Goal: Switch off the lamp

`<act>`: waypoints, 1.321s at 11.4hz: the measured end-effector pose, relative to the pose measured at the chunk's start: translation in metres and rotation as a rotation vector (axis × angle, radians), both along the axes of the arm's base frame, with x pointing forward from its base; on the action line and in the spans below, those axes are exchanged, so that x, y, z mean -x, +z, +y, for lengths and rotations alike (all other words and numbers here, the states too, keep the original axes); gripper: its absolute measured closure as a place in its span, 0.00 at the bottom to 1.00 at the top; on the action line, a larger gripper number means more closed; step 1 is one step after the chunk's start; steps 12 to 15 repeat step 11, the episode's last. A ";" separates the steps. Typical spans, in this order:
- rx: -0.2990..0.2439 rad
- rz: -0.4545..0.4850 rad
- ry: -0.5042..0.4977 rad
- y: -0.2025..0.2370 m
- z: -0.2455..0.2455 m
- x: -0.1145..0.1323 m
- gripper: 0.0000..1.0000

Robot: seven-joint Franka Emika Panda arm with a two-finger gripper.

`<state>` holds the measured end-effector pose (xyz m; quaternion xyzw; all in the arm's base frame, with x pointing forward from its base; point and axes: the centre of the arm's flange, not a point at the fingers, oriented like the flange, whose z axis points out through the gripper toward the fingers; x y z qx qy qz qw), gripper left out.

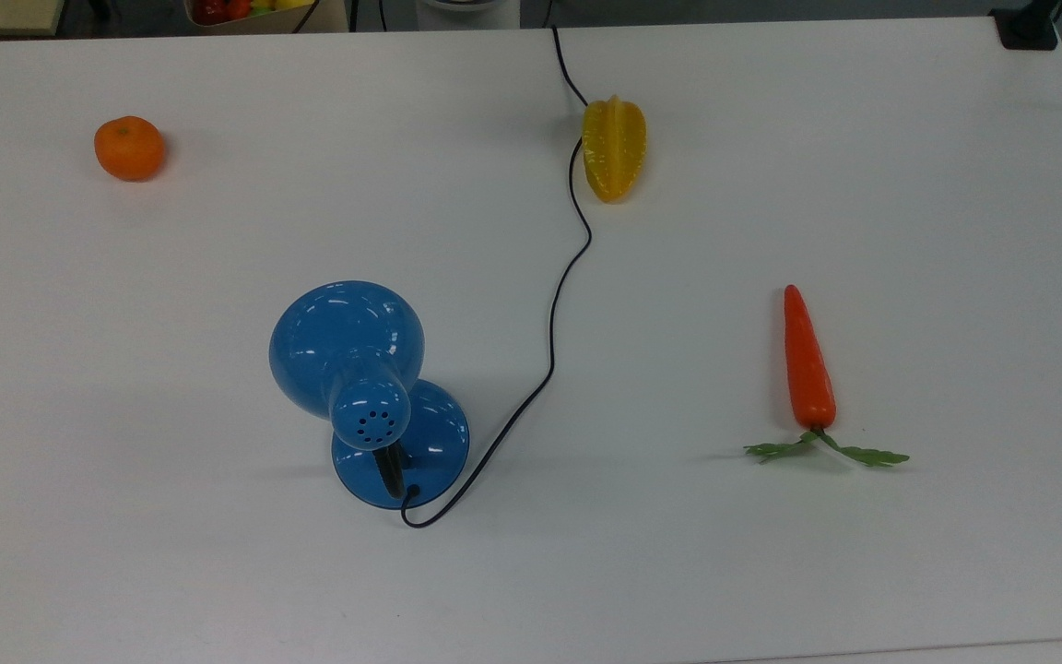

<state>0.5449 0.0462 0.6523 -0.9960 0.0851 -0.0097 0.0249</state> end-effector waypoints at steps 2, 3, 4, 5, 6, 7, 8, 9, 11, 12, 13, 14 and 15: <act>0.026 0.003 0.093 -0.004 0.014 0.001 0.00; 0.029 0.007 0.165 -0.007 0.014 0.000 0.00; 0.031 0.003 0.210 -0.010 0.013 -0.002 0.00; 0.032 -0.019 0.235 -0.014 0.013 -0.006 0.00; 0.045 -0.043 0.271 -0.019 0.014 -0.011 0.00; 0.059 -0.050 0.299 -0.025 0.014 -0.013 0.00; 0.064 -0.049 0.316 -0.029 0.015 -0.015 0.00; 0.065 -0.049 0.328 -0.030 0.016 -0.015 0.00; 0.065 -0.050 0.341 -0.030 0.016 -0.015 0.00; 0.065 -0.050 0.341 -0.030 0.016 -0.015 0.00; 0.065 -0.050 0.341 -0.030 0.016 -0.015 0.00; 0.065 -0.050 0.341 -0.030 0.016 -0.015 0.00; 0.065 -0.050 0.341 -0.030 0.016 -0.015 0.00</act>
